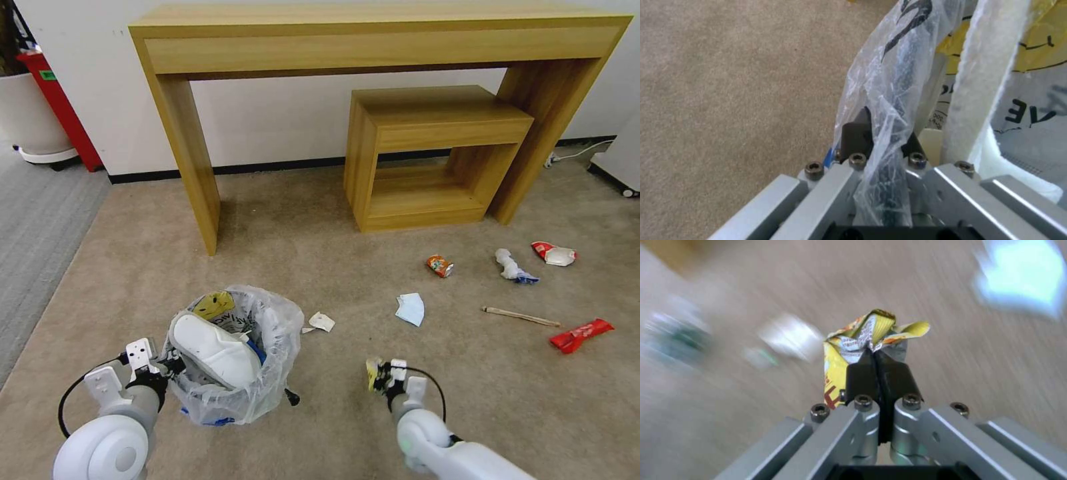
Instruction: Pick up the trash bin and place the garbage on the floor into it.
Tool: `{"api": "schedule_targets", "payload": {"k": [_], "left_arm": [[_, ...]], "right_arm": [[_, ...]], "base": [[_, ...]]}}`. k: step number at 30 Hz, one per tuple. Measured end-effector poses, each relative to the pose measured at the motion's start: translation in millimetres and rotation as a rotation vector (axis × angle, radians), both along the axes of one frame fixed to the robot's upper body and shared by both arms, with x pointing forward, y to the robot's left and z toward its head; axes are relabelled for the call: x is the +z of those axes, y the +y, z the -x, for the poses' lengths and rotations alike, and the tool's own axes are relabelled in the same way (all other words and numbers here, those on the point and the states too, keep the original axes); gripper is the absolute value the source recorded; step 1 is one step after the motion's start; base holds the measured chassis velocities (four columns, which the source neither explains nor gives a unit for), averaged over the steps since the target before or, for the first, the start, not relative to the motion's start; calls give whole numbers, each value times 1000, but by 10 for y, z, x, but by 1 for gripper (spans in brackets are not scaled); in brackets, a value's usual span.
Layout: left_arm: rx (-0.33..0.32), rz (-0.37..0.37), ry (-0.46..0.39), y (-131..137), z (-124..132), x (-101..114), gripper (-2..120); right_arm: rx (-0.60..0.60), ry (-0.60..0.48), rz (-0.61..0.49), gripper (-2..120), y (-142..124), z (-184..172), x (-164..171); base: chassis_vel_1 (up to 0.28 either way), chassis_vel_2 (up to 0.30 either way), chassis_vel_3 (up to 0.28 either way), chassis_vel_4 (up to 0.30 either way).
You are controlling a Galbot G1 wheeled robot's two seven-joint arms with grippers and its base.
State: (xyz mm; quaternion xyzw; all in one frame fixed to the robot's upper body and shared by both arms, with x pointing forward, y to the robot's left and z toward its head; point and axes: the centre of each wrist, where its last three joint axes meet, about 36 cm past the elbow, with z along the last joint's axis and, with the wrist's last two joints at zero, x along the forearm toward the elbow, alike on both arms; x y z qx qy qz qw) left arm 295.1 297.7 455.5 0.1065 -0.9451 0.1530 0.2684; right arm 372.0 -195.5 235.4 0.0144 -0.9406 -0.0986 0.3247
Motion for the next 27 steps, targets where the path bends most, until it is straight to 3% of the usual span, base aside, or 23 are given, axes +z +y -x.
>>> {"api": "schedule_targets", "payload": {"k": [2,4,6,7,8,11,12,13,15,16,19,27], "left_arm": [[0,-1,1,2,0,-2,1],[0,-3,3,3,-4,-13,1],[0,-3,4,1,-4,-15,1],[-1,-4,6,-3,-4,-24,1],[-1,-4,6,-3,-4,-24,1],[-2,-4,10,-17,2,-37,1],[-2,-4,10,-17,2,-37,1],[-4,-4,10,-23,4,-32,1],[-8,-3,8,-35,6,-19,1],[-8,-3,8,-35,6,-19,1],[-18,6,3,-70,18,18,1],[-29,12,-10,-109,47,103,1]], "right_arm": [[18,-56,-26,0,-63,-25,114],[100,-208,-106,0,-176,-80,386],[126,-247,-129,0,-200,-96,460],[200,-368,-191,0,-274,-159,682],[200,-368,-191,0,-274,-159,682],[395,-653,-310,0,-431,-372,1125],[395,-653,-310,0,-431,-372,1125],[491,-776,-359,0,-457,-509,1366],[584,-866,-401,0,-430,-620,1606],[584,-866,-401,0,-430,-620,1606],[771,-946,-483,0,-263,-741,2037],[997,-831,-583,0,175,-638,1973]], "base": [[0,0,0,0],[0,0,0,0],[0,0,0,0],[0,0,0,0],[0,0,0,0],[0,0,0,0],[0,0,0,0],[0,0,0,0],[0,0,0,0],[0,0,0,0],[0,0,0,0],[0,0,0,0]]}}
